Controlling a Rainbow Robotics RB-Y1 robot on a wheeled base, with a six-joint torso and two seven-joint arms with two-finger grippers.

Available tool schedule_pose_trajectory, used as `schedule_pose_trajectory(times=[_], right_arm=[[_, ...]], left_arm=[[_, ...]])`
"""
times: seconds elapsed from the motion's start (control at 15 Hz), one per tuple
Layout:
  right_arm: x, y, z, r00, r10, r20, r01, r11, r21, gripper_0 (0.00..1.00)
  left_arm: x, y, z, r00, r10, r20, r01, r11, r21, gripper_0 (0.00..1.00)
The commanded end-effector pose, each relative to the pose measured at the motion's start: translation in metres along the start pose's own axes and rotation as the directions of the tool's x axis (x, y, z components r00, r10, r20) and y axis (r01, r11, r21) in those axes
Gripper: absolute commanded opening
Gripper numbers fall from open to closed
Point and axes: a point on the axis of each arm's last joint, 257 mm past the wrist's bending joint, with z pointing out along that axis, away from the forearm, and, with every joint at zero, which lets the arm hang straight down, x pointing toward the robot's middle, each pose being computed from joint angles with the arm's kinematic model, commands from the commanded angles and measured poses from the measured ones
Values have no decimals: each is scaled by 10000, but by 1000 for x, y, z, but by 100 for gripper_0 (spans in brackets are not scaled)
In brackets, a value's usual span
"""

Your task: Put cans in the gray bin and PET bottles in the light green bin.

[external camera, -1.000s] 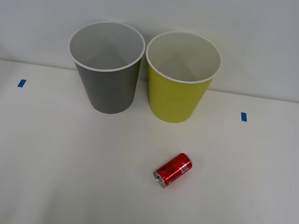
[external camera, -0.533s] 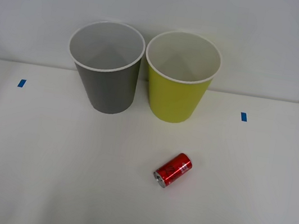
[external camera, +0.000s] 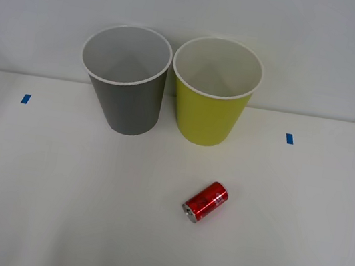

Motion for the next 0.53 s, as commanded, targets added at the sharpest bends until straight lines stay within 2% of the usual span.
schedule_pose_trajectory(times=[0.07, 0.53], right_arm=[[0, 0, 0, 10000, 0, 0, 0, 10000, 0, 0], [0, 0, 0, 10000, 0, 0, 0, 10000, 0, 0]], left_arm=[[0, 0, 0, 10000, 0, 0, 0, 10000, 0, 100], [0, 0, 0, 10000, 0, 0, 0, 10000, 0, 100]])
